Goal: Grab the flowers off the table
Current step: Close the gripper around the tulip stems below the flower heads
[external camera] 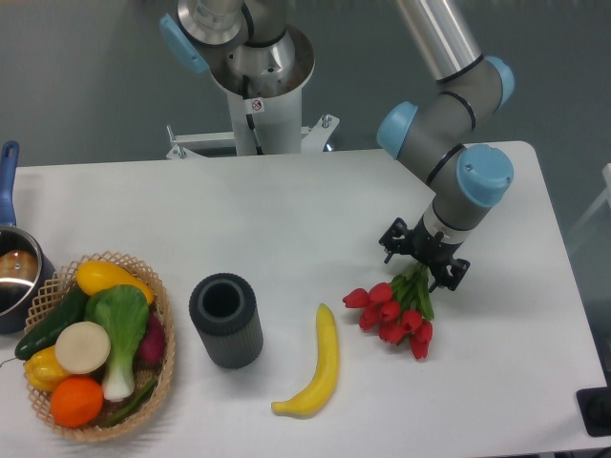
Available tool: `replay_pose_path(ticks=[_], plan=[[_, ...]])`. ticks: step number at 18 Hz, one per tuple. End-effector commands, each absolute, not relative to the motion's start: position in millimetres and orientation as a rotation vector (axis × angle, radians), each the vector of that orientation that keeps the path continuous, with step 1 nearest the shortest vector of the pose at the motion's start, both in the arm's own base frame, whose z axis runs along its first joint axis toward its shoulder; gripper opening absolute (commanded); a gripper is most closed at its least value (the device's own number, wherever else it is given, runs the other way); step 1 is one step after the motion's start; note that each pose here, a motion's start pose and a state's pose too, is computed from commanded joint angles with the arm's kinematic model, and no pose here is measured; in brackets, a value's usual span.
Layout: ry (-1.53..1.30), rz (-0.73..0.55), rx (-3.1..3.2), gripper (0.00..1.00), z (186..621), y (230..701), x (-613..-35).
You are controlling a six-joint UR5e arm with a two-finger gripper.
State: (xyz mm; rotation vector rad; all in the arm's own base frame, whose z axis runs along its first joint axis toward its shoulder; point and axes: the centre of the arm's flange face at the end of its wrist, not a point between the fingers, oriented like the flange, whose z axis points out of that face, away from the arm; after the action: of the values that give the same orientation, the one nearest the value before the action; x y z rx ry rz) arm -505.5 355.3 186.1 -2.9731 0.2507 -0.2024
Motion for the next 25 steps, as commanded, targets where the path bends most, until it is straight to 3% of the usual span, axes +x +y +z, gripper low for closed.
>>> replay_pose_path(ticks=[13,25], plan=[[0.23,-0.183,-2.949,0.38,202,355,-500],[0.206,-0.15,-2.946,0.34,216,353,-499]])
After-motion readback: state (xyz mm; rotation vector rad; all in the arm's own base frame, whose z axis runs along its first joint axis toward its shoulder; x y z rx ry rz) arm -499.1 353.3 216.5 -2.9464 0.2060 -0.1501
